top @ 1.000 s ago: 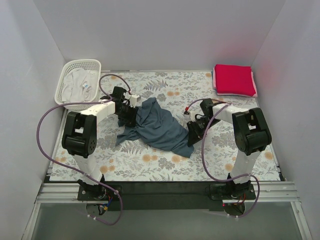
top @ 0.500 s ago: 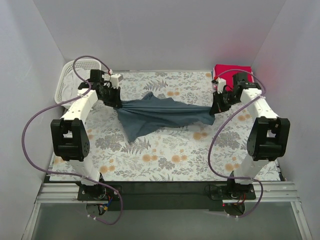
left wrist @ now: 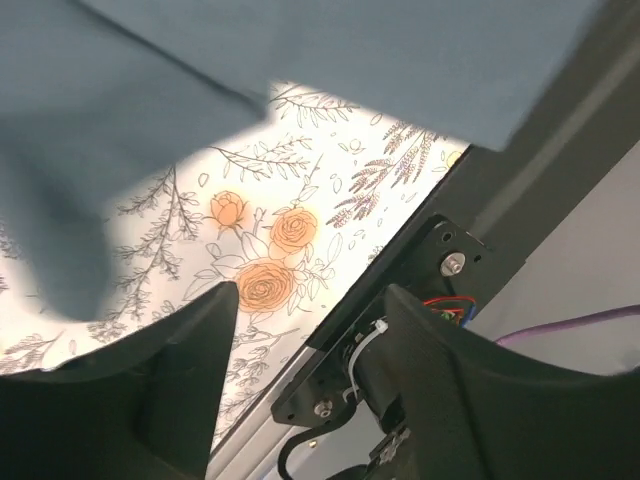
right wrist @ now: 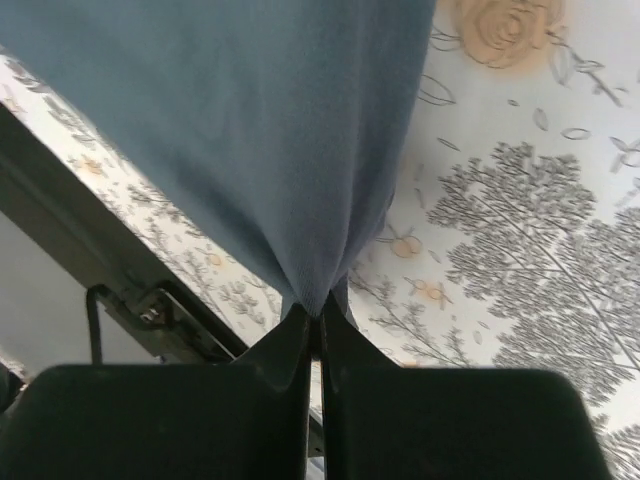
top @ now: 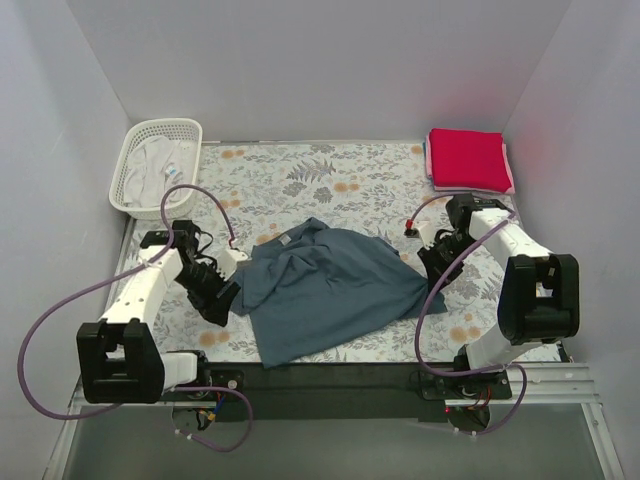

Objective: Fold and stack the t-shirts
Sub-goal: Flatten the tshirt out

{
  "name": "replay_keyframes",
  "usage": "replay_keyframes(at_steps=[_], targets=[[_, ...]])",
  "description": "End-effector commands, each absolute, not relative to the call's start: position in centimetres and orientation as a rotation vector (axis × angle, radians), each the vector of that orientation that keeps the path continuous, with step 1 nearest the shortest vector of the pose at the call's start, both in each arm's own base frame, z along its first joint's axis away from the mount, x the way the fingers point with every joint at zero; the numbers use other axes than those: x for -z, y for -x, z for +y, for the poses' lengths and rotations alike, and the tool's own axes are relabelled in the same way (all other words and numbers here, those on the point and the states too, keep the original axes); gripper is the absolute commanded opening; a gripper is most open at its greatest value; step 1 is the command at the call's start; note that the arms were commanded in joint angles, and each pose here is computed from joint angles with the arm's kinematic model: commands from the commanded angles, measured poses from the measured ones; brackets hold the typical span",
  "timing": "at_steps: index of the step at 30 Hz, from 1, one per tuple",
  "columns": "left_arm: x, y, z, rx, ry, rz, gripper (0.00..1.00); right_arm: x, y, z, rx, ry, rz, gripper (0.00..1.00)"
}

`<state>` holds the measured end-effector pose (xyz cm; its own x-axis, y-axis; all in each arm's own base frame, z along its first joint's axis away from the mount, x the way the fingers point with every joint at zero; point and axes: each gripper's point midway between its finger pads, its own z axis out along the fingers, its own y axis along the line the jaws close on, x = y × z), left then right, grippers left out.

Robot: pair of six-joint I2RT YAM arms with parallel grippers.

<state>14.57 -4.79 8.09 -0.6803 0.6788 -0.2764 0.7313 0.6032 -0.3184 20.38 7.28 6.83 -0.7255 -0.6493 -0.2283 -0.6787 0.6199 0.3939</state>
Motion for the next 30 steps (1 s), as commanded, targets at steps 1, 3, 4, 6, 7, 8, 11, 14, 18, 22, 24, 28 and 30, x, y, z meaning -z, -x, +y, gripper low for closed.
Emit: replay_keyframes(at_steps=[1,3,4,6,7,8,11,14,18,22,24,28,30], targets=[[-9.6,-16.9,-5.2,0.623,-1.299,2.559,0.61,-7.4,-22.1,5.5,-0.557,1.234,2.729,0.01],[-12.2,-21.3,-7.0,0.673,-1.16,2.481,0.67,-7.7,-23.4,5.2,-0.514,1.214,2.726,0.01],[-11.9,-23.1,-7.6,0.718,-1.102,2.497,0.67,-7.6,-23.7,5.2,-0.508,1.201,2.735,0.01],[-14.3,-28.7,-8.8,0.712,-0.905,2.441,0.67,-7.8,-24.6,5.1,-0.477,1.191,2.729,0.01],[-13.9,-30.8,-9.3,0.733,-0.842,2.458,0.67,-7.7,-24.9,5.0,-0.466,1.189,2.733,0.01],[-14.2,-32.3,-9.9,0.767,-0.724,2.481,0.67,-7.7,-25.3,4.8,-0.44,1.186,2.732,0.01],[-14.0,-37.3,-12.2,0.741,-0.691,2.447,0.67,-7.9,-25.9,4.6,-0.414,1.182,2.726,0.01],[-13.1,-40.9,-15.6,0.7,-0.707,2.419,0.67,-7.9,-26.2,4.5,-0.418,1.167,2.731,0.01],[-11.8,-43.9,-19.9,0.737,-0.738,2.389,0.7,-7.8,-26.1,4.5,-0.429,1.157,2.74,0.01],[-8.5,-45.2,-22.9,0.743,-0.801,2.411,0.75,-7.8,-25.8,4.4,-0.434,1.144,2.746,0.01],[-7.7,-45.3,-24.0,0.775,-0.825,2.411,0.75,-7.8,-25.7,4.3,-0.434,1.143,2.745,0.01],[-6.9,-43.7,-26.2,0.864,-0.885,2.406,0.75,-7.6,-25.3,4.2,-0.438,1.142,2.756,0.01],[-6.4,-43.2,-26.6,0.872,-0.903,2.409,0.7,-7.6,-25.3,4.0,-0.441,1.14,2.758,0.01]])
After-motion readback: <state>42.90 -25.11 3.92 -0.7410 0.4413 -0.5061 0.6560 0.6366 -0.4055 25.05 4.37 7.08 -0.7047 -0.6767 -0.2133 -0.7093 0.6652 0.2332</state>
